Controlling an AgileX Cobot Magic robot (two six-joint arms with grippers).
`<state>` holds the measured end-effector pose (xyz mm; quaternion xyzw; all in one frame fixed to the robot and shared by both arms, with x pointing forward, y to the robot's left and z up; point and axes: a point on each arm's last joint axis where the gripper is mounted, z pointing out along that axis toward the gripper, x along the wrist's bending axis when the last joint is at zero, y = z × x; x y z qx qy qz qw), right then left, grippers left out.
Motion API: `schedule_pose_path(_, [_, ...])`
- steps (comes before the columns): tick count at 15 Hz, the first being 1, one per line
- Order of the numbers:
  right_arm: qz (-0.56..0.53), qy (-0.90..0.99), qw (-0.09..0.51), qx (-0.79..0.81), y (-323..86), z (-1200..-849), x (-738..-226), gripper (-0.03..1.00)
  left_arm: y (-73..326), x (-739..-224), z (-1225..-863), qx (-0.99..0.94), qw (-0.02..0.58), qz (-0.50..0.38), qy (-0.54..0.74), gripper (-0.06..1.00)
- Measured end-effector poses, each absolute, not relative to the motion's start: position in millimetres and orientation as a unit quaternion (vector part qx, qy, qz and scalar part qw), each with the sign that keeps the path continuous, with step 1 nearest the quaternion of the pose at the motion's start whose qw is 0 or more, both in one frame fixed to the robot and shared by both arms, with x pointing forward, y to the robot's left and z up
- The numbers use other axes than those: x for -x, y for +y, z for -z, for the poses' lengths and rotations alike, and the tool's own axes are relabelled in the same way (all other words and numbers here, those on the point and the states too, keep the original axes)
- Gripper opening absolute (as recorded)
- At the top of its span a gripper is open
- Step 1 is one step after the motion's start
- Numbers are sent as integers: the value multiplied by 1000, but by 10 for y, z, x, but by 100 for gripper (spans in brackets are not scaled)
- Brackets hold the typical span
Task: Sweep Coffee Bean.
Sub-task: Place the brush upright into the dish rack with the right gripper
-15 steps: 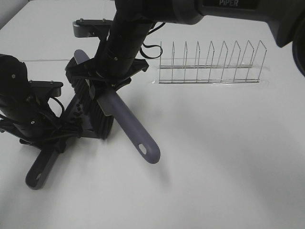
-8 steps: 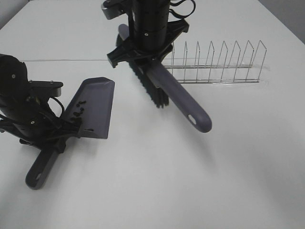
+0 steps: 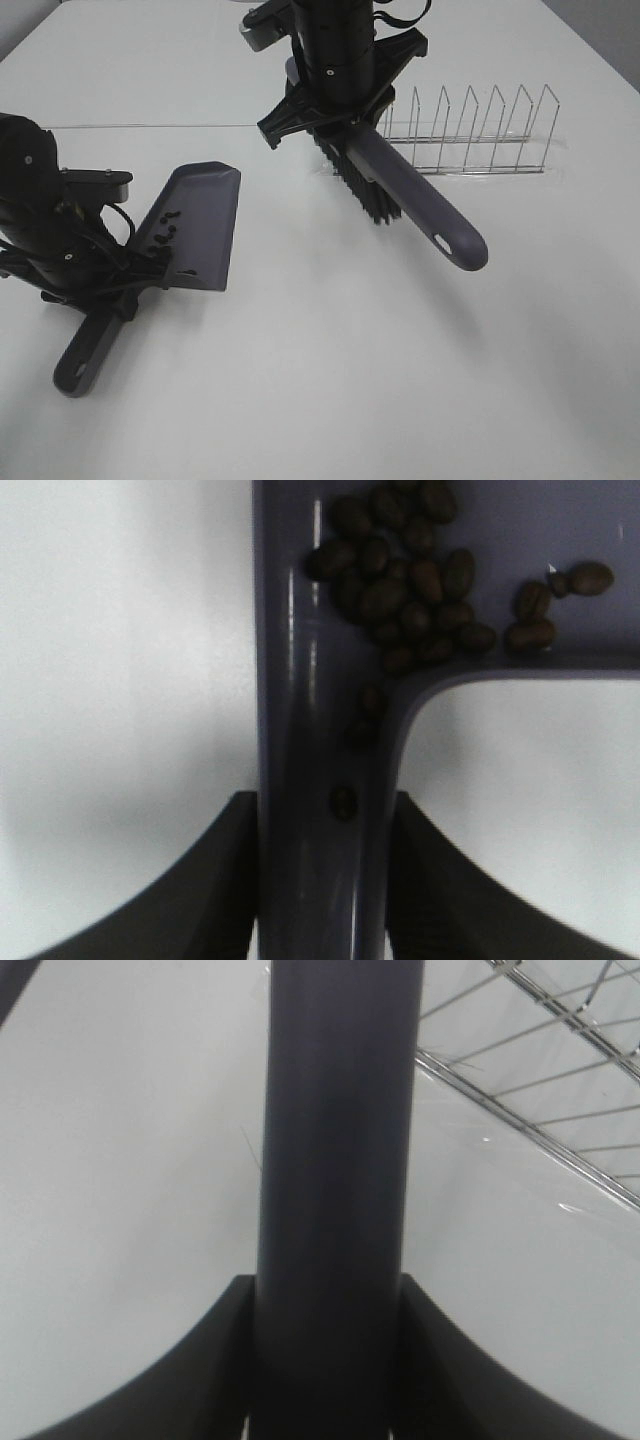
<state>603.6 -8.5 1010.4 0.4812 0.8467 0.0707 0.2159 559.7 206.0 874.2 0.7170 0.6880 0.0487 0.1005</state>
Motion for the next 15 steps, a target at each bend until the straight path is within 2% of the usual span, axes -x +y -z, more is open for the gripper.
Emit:
schedule_pose_path(4, [-66,836,210,-504,-314,-10291,-6091,35,2060,-5597,-8742,-717,101,-49,688,35])
schedule_pose_path(5, [-79,821,161,-542,-668,-10373,-6248,35,2060,-5597,-8742,-717,101,-49,688,35])
schedule_pose_path(6, [-82,812,141,-561,-855,-10389,-6293,35,2060,-5597,-8742,-717,101,-49,688,35])
schedule_pose_path(9, [-63,786,121,-603,-1330,-10403,-6271,35,2060,-5597,-8742,-717,101,-49,688,35])
schedule_pose_path(12, [-12,770,96,-630,-1703,-10242,-6070,35,2060,-5597,-8742,-717,101,-49,688,35])
schedule_pose_path(15, [12,767,77,-637,-1764,-9970,-5922,35,2059,-5598,-8742,-717,101,-49,688,35])
